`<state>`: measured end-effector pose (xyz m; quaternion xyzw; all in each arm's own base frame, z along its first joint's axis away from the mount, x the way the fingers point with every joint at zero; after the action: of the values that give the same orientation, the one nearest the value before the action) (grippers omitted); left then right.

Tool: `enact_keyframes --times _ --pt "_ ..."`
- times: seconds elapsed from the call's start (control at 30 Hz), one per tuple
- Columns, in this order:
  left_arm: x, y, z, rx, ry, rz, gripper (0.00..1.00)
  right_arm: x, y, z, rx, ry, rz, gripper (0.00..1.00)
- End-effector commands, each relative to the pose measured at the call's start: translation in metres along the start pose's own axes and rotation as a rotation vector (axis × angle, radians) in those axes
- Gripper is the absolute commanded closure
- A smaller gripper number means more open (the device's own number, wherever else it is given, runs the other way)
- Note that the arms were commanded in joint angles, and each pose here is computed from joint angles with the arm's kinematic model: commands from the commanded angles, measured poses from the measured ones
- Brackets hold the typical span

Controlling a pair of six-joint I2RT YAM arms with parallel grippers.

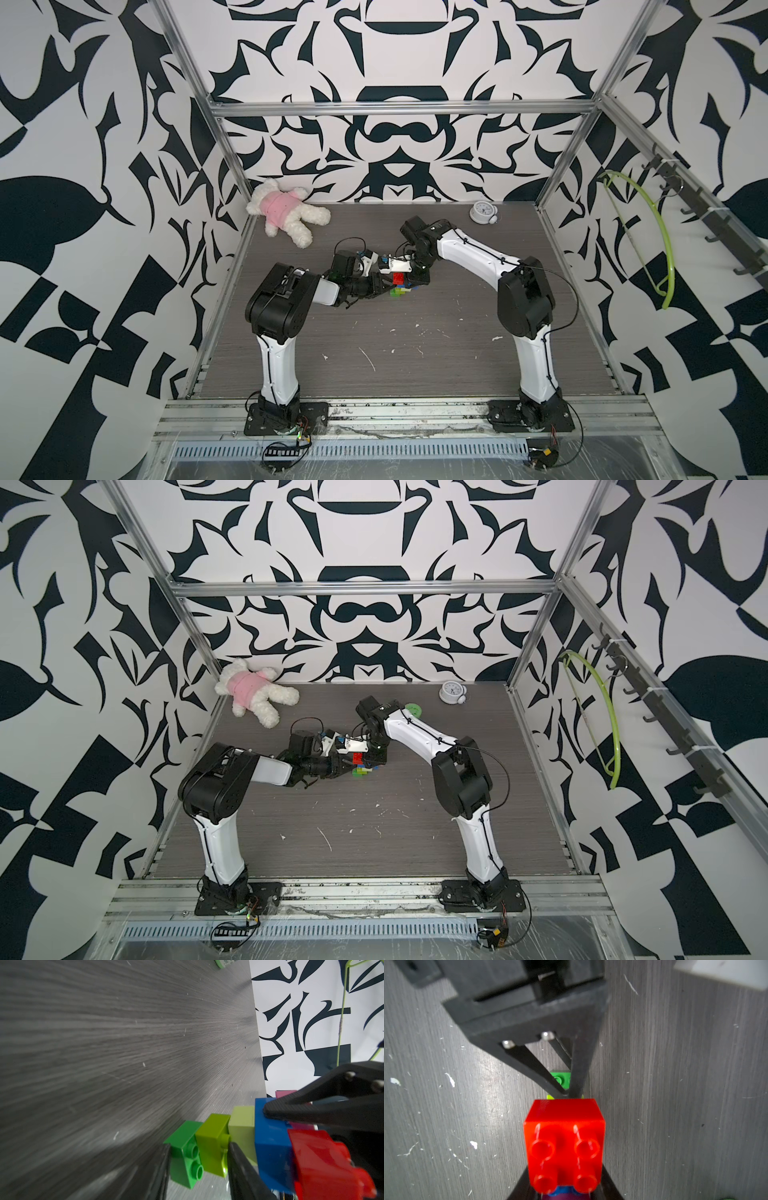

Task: Assemble the letter y with lego
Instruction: Assemble the lego brick with the lego brick.

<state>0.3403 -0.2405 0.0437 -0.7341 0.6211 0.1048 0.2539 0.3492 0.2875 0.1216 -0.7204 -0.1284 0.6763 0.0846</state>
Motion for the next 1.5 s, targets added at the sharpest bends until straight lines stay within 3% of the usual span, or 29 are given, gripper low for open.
enact_keyframes --times 0.0,0.2,0.6,0.8,1.07,1.37,1.47 --pt "-0.018 0.095 0.125 -0.363 -0.534 0.178 0.54 0.04 0.014 0.02 -0.004 -0.116 0.075 0.93" --pt "-0.018 0.095 0.125 -0.363 -0.535 0.178 0.54 0.026 0.003 0.013 -0.009 -0.076 0.028 0.89" --pt "-0.018 0.095 0.125 -0.362 -0.537 0.176 0.54 -0.011 -0.017 0.0 -0.016 0.046 -0.063 0.61" --pt "-0.018 0.095 0.125 -0.359 -0.535 0.176 0.54 -0.019 -0.02 -0.002 -0.011 0.078 -0.084 0.53" --pt "-0.018 0.095 0.125 -0.359 -0.535 0.175 0.54 -0.03 -0.025 -0.003 -0.004 0.112 -0.119 0.47" --pt "-0.018 0.095 0.125 -0.358 -0.536 0.175 0.54 -0.07 -0.044 -0.006 0.025 0.212 -0.259 0.44" --pt "-0.018 0.094 0.125 -0.357 -0.535 0.175 0.54 -0.089 -0.045 -0.008 0.093 0.273 -0.325 0.43"
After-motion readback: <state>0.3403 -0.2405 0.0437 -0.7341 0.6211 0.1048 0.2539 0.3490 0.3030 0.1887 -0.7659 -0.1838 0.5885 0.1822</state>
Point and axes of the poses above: each gripper's point midway between its finger pads, its own x axis out along the fingers, its own z axis along the line the jaws close on, y = z × x, the point moved 4 cm from there along -x, back along the fingers, and after that the axes turned 5 degrees about -x, right-handed, at the moved point
